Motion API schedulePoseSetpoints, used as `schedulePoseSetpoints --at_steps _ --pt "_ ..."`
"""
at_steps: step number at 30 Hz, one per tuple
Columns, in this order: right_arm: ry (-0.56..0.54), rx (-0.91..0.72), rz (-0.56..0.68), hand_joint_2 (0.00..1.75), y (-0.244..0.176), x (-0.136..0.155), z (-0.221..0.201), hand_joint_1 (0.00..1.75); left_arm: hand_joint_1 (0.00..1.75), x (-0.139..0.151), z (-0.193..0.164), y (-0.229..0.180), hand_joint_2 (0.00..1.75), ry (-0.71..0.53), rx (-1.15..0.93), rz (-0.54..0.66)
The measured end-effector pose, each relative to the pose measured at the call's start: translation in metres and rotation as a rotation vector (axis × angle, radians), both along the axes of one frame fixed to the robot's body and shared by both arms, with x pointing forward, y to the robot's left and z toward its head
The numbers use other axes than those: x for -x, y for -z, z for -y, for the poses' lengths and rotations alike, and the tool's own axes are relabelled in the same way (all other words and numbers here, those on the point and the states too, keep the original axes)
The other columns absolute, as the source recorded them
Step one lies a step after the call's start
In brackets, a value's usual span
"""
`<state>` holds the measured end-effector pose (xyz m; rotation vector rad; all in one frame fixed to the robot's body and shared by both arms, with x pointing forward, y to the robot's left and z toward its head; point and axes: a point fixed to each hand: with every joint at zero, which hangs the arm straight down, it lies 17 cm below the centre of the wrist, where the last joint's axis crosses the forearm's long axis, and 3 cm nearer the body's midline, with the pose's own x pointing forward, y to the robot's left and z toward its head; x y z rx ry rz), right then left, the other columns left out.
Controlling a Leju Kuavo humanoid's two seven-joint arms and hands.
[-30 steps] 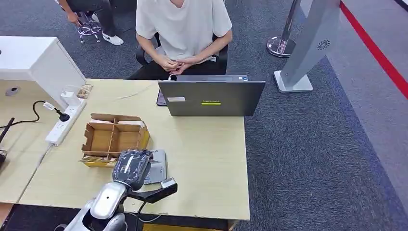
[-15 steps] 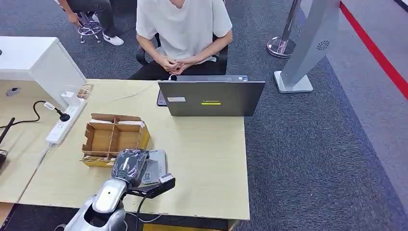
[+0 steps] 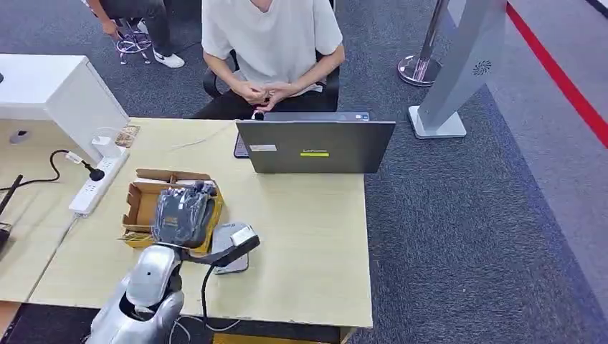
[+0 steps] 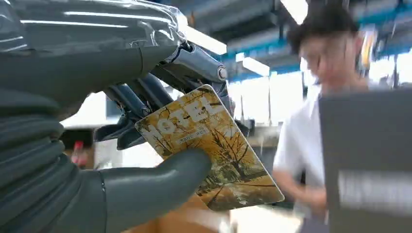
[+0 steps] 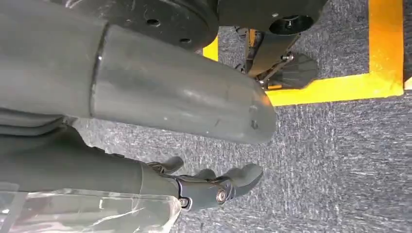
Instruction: Pass the card to the sensor for recognition and then transmit it.
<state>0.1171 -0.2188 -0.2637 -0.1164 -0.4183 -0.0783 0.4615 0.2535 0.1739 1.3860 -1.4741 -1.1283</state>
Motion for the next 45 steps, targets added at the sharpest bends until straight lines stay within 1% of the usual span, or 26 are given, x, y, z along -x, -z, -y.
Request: schedulePoseSetpoints --at_steps 3,5,8,11,12,15,20,25,26,32,40,41,43,45 --pt "-0.018 0.003 0.002 0.0 0.0 0.0 -0.001 0.0 1.75 -0.011 -0.007 -0.046 1.75 -0.014 -0.023 0.126" --pt "-0.026 0.003 0.003 0.0 0.0 -0.001 -0.002 0.0 1.75 -0.019 -0.016 -0.071 1.75 -0.033 -0.023 0.186" --pt "-0.034 0.004 0.002 0.0 0.0 0.0 -0.002 0.0 1.75 -0.027 -0.029 -0.09 1.75 -0.061 -0.032 0.222" --pt "-0.048 0.005 0.004 0.0 -0.001 -0.002 -0.003 0.0 1.75 -0.042 -0.053 -0.112 1.75 -0.146 -0.041 0.243" --pt "-0.053 0.005 0.003 0.0 0.0 -0.002 -0.004 0.0 1.75 -0.046 -0.061 -0.116 1.75 -0.175 -0.047 0.242" --pt "-0.056 0.004 0.002 0.0 0.0 -0.001 -0.004 0.0 1.75 -0.056 -0.071 -0.121 1.75 -0.198 -0.062 0.231" --pt "-0.047 -0.016 0.001 0.0 -0.001 -0.002 -0.007 0.0 1.75 -0.07 -0.077 -0.131 1.75 -0.218 -0.072 0.212" --pt "-0.047 -0.014 -0.001 0.0 0.0 -0.001 -0.007 0.0 1.75 -0.075 -0.078 -0.131 1.75 -0.221 -0.075 0.199" --pt "-0.047 -0.014 -0.003 1.75 0.0 -0.001 -0.007 0.0 0.0 -0.075 -0.078 -0.132 1.75 -0.221 -0.075 0.2" --pt "-0.044 -0.018 -0.003 1.75 0.0 -0.001 -0.007 0.0 0.0 -0.079 -0.077 -0.125 1.75 -0.229 -0.076 0.158" --pt "-0.034 -0.018 -0.003 1.75 0.0 -0.001 -0.007 0.0 0.0 -0.078 -0.062 -0.125 1.75 -0.196 -0.048 0.16" --pt "-0.032 -0.019 -0.003 0.0 0.0 -0.001 -0.007 0.0 0.0 -0.077 -0.058 -0.126 1.75 -0.184 -0.046 0.162" --pt "-0.026 -0.019 -0.004 0.0 0.0 -0.001 -0.006 0.0 0.0 -0.073 -0.051 -0.125 1.75 -0.159 -0.037 0.163" --pt "-0.013 -0.019 -0.005 0.0 0.0 -0.001 -0.005 0.0 0.0 -0.064 -0.033 -0.12 1.75 -0.096 -0.016 0.154"
